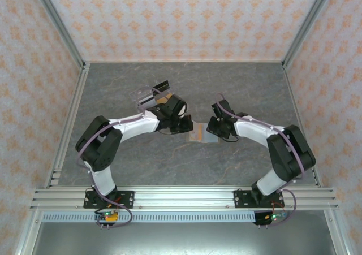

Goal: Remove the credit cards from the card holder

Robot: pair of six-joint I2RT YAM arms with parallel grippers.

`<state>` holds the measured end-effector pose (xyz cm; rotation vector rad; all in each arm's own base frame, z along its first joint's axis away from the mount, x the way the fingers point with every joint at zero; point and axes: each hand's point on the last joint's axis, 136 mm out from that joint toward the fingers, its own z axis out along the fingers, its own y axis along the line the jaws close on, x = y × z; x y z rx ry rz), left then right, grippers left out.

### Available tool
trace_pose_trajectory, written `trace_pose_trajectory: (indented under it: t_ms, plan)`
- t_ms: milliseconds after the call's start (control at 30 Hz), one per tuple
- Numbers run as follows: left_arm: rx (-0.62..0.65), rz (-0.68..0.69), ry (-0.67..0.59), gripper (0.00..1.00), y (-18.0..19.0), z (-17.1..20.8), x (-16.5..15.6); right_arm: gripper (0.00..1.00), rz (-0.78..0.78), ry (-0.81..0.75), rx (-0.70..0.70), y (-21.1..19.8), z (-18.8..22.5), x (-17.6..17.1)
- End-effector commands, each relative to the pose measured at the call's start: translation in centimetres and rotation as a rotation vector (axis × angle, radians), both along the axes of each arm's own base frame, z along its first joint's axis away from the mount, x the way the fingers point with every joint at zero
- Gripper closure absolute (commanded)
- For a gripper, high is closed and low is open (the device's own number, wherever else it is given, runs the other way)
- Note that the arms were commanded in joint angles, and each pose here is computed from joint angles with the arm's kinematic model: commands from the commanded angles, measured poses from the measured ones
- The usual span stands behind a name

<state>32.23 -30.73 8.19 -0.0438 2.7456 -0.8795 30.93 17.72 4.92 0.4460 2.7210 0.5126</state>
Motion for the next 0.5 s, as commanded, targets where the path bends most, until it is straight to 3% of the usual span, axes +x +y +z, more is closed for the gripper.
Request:
trace_pose_trajectory:
  t_ms: [0,267,467]
  plan:
    - [0.127,-0.027,-0.1,1.0,2.4,3.2,0.5,0.68,0.016,-0.092,0.102,1.3,3.4,0.7]
    - [0.385,-0.083,-0.312,1.0,7.1,9.0,3.0,0.28,0.016,-0.23,0.081,0.3,7.8,1.2]
    - [0.421,-0.131,-0.444,1.0,9.1,11.9,6.4,0.07,0.049,-0.291,0.063,0.0,8.8,1.5]
